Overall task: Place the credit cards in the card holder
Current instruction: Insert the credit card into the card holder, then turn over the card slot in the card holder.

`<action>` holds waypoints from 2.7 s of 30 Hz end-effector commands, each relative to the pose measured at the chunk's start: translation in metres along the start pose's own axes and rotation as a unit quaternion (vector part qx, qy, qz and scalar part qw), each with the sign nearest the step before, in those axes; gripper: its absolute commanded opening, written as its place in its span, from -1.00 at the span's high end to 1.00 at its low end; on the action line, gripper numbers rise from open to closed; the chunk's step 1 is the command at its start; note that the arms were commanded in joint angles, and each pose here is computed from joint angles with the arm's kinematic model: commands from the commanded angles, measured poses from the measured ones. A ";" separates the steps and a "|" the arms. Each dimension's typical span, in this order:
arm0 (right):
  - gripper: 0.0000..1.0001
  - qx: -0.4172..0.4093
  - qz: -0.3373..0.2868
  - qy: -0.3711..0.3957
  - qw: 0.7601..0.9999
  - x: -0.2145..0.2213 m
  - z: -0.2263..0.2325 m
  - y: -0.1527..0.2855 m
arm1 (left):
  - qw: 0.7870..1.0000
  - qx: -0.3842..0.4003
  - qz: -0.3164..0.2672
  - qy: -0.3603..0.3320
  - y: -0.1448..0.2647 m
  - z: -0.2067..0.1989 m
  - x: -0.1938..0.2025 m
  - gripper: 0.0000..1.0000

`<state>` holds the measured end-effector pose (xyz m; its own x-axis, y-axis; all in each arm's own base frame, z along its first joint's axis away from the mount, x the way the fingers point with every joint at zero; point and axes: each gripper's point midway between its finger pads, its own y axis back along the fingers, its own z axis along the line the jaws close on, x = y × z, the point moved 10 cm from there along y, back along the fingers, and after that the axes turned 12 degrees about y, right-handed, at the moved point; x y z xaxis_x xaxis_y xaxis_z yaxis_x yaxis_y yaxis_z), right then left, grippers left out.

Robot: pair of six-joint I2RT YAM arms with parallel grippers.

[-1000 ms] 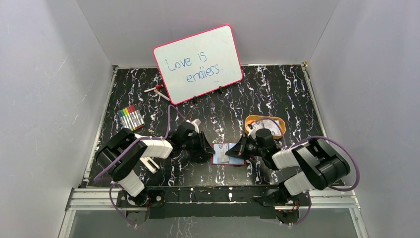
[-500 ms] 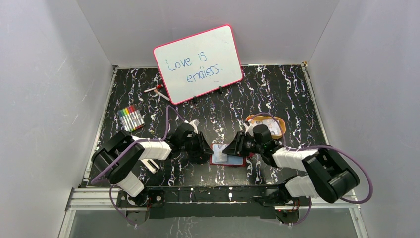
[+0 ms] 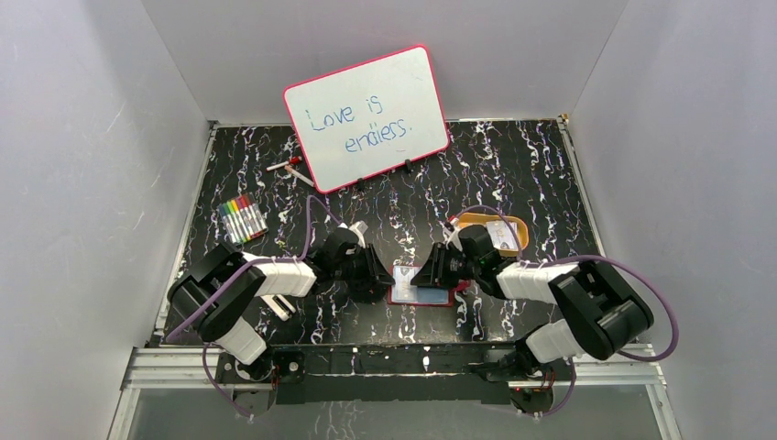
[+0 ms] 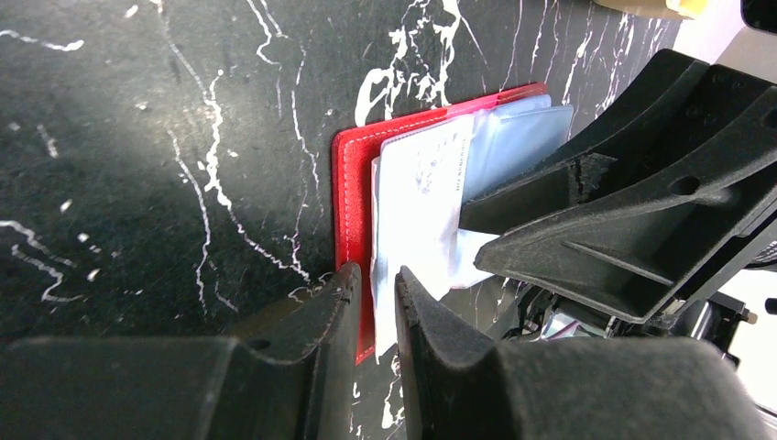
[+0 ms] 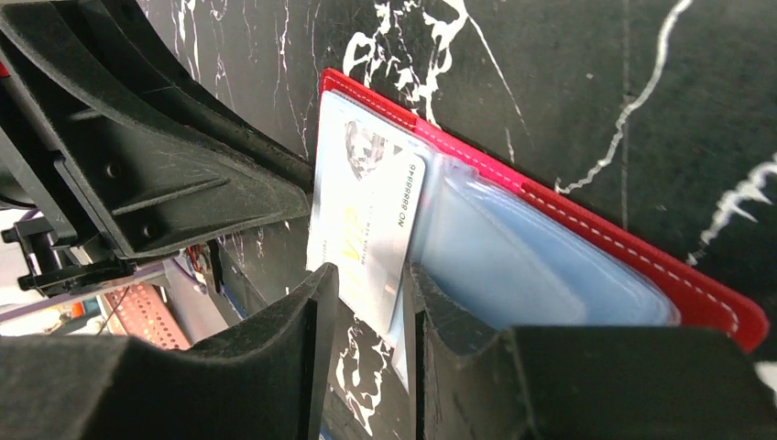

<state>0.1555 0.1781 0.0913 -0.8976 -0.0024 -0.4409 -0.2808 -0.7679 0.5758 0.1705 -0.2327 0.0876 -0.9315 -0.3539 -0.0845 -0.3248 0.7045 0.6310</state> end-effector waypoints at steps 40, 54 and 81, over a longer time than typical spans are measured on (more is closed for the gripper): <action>-0.06 0.125 -0.034 0.031 0.991 0.011 0.002 0.040 | 0.995 0.066 0.020 -0.075 0.001 -0.026 -0.001 0.52; -0.14 0.126 -0.044 0.039 0.990 0.008 0.005 0.044 | 0.997 0.046 0.022 -0.058 -0.002 -0.010 0.004 0.55; 0.13 0.053 -0.022 0.041 0.998 0.010 0.006 0.028 | 0.998 0.038 0.030 -0.049 -0.005 -0.005 0.005 0.57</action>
<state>0.1306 0.1546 0.1040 -0.8696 -0.0374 -0.4924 -0.3533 -0.6495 0.6733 0.1708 -0.2415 0.0926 -0.9563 -0.2613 -0.1314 -0.2883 0.7673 0.5729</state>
